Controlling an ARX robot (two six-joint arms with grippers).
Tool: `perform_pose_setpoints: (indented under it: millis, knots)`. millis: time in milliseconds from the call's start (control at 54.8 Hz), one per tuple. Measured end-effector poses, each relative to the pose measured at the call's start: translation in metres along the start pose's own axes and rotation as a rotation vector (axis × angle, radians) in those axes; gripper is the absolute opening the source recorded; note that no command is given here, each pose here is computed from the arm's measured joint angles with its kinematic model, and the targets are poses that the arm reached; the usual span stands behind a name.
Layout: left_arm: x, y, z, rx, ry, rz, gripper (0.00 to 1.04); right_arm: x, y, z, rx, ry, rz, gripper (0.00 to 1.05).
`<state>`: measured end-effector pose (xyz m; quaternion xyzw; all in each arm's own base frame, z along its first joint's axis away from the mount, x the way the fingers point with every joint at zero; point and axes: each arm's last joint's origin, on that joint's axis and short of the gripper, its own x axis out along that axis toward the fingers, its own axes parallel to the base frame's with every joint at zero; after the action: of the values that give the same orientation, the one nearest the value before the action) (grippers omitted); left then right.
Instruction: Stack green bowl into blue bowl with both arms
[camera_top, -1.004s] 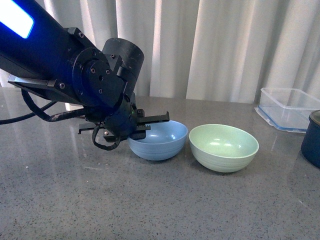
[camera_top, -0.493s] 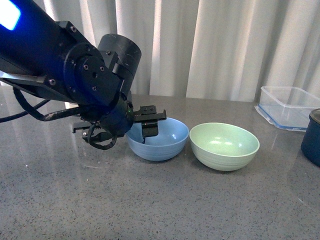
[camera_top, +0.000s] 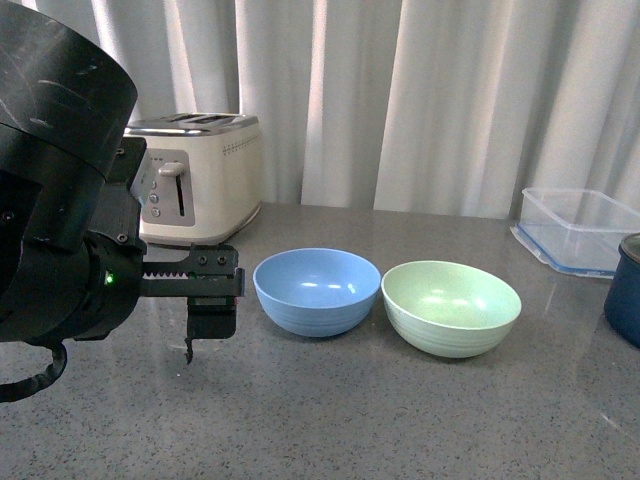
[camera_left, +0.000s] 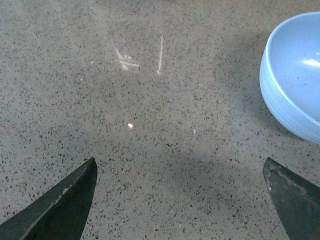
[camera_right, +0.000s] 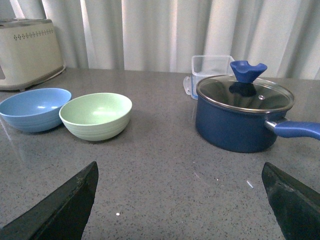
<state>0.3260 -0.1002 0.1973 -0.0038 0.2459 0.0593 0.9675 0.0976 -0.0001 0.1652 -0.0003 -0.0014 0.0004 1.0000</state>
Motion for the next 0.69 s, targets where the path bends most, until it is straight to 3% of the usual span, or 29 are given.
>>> perform_pose_setpoints:
  millis: [183,256,383,493,694]
  knots:
    - [0.000,0.000,0.000,0.003,-0.003,-0.001,0.98,0.000,0.000,0.000,0.000,0.000,-0.001,0.95]
    - [-0.002,0.008,-0.013,0.005,-0.243,-0.128,0.81,0.000,0.000,0.000,0.000,0.000,-0.001,0.95]
    - [-0.028,0.039,-0.032,-0.010,-0.457,-0.137,0.57,0.000,0.000,0.000,0.000,0.000,-0.002,0.95]
    - [-0.048,0.058,-0.039,-0.016,-0.506,-0.126,0.38,0.000,0.000,0.000,0.000,0.000,-0.001,0.95]
    - [-0.071,0.080,-0.065,0.000,-0.483,-0.127,0.03,0.000,0.000,0.000,0.000,0.000,-0.001,0.95]
